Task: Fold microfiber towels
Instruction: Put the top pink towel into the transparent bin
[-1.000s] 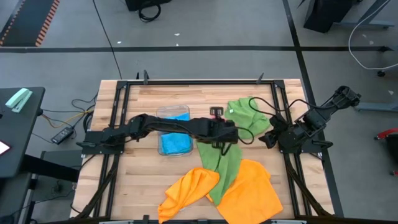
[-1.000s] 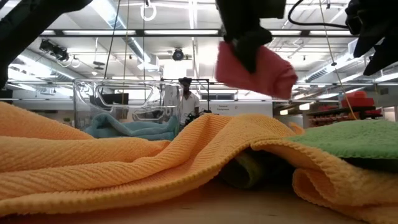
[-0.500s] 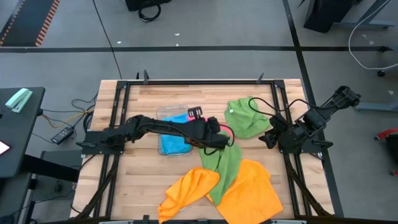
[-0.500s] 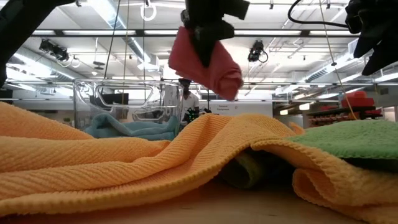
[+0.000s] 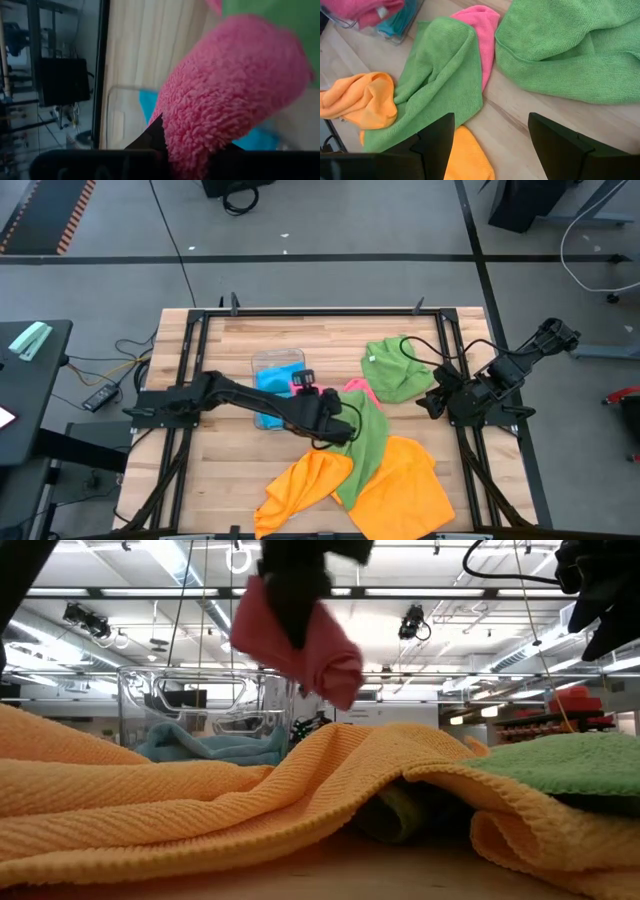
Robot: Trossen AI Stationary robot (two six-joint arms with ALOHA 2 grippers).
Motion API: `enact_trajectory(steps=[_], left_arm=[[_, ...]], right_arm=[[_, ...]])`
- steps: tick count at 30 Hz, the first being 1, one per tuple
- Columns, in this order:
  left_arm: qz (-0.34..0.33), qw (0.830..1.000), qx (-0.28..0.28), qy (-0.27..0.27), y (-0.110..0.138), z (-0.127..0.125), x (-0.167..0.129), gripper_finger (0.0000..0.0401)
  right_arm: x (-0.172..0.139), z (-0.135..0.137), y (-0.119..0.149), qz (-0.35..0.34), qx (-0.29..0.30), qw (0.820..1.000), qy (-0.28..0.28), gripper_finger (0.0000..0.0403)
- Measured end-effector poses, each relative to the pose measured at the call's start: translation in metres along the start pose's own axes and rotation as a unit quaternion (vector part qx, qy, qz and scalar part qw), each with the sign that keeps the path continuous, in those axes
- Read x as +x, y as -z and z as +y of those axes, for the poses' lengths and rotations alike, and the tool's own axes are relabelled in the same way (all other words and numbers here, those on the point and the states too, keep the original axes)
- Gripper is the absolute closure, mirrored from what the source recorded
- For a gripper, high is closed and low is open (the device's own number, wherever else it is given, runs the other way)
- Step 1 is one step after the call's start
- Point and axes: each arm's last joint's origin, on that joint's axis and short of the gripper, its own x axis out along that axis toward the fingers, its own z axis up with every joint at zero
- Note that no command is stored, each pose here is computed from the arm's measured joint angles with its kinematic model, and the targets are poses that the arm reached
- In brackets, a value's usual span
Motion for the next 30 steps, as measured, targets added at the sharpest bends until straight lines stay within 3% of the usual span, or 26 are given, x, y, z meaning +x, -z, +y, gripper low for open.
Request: enact_trajectory(steps=[8, 14, 19, 22, 27, 30], left_arm=[[0.067, 0.998, 0.014, 0.005, 0.050, 0.011, 0.011, 0.0386], [0.078, 0.995, 0.063, 0.010, 0.062, -0.005, 0.020, 0.0351], [0.076, 0.994, 0.071, 0.014, 0.065, -0.012, 0.025, 0.0354], [0.080, 0.996, 0.048, 0.013, 0.061, -0.005, 0.025, 0.0370], [0.067, 0.997, -0.038, 0.022, 0.050, 0.004, 0.027, 0.0383], [0.064, 0.997, -0.040, 0.035, 0.050, 0.000, 0.031, 0.0372]], right_arm=[[0.000, 0.000, 0.000, 0.001, 0.000, 1.000, 0.000, 0.0141], [0.000, 0.000, 0.000, -0.001, 0.004, 1.000, 0.000, 0.0141], [0.000, 0.000, 0.000, -0.003, 0.010, 1.000, 0.000, 0.0141], [0.000, 0.000, 0.000, -0.003, 0.012, 1.000, 0.000, 0.0141], [0.000, 0.000, 0.000, -0.003, 0.015, 1.000, 0.000, 0.0141], [0.000, 0.001, 0.000, -0.003, 0.019, 1.000, -0.007, 0.0141]])
